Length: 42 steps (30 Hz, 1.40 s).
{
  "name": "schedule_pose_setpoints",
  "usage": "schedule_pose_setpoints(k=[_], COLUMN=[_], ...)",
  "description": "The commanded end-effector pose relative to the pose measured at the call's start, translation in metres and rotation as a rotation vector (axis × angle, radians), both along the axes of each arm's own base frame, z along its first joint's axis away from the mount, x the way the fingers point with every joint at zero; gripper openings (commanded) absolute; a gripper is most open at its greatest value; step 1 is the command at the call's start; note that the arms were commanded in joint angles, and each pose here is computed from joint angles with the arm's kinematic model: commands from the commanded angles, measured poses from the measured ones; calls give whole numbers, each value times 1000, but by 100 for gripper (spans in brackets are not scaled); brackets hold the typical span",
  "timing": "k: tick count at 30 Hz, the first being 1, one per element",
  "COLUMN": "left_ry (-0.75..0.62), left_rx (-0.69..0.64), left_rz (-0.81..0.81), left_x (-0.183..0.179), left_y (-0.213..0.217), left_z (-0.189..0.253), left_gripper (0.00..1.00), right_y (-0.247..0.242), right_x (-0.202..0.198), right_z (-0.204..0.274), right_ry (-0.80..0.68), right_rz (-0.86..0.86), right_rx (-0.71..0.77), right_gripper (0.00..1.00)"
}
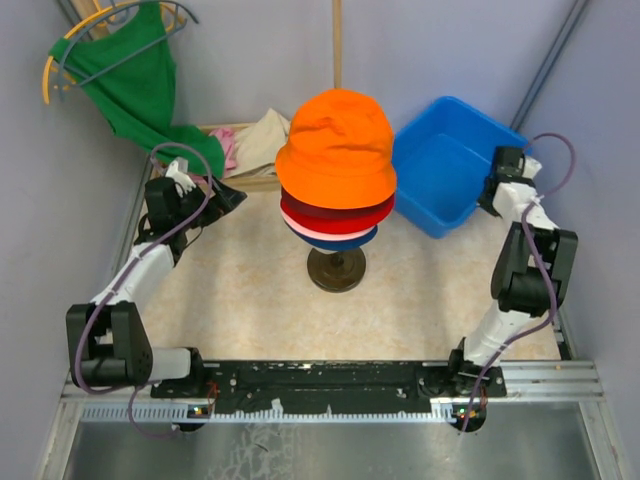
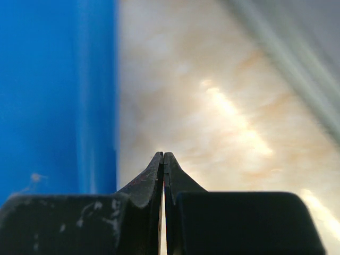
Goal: Stack the hats
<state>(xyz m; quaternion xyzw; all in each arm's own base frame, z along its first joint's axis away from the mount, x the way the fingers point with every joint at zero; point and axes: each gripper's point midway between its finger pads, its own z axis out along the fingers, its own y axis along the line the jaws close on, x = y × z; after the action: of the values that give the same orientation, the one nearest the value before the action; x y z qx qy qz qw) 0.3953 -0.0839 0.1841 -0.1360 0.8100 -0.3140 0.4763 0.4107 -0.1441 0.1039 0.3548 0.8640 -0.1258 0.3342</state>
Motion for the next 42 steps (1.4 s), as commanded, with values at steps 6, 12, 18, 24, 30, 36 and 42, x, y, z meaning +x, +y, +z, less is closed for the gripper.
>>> schedule_pose_setpoints(k=[6,12,18,24,30,36,42], left_ry=[-33,-32,-38,-258,-242,-406,-607], left_rx=[16,57,145,294,530,588,575], left_rz=[24,85,293,427,407,330,391], left_x=[9,7,-6,-28,-60,-83,-98], left_y=[7,19,57,90,108,96,97], left_z=[6,6,8,22,3,-34,-42], left_gripper=[99,99,99,99,99,100,100], right_y=[139,119,140,151,151,154,140], right_x=[107,93,27,-44,-89,-106,-104], right_z=[19,57,93,103,100,116,101], right_ry=[-211,-220,-300,-328,-287,-352,-318], right_rz=[229,250,353,430,468,485,466], right_rx=[263,122,175,175,150,151,72], right_gripper=[0,0,25,99,99,99,99])
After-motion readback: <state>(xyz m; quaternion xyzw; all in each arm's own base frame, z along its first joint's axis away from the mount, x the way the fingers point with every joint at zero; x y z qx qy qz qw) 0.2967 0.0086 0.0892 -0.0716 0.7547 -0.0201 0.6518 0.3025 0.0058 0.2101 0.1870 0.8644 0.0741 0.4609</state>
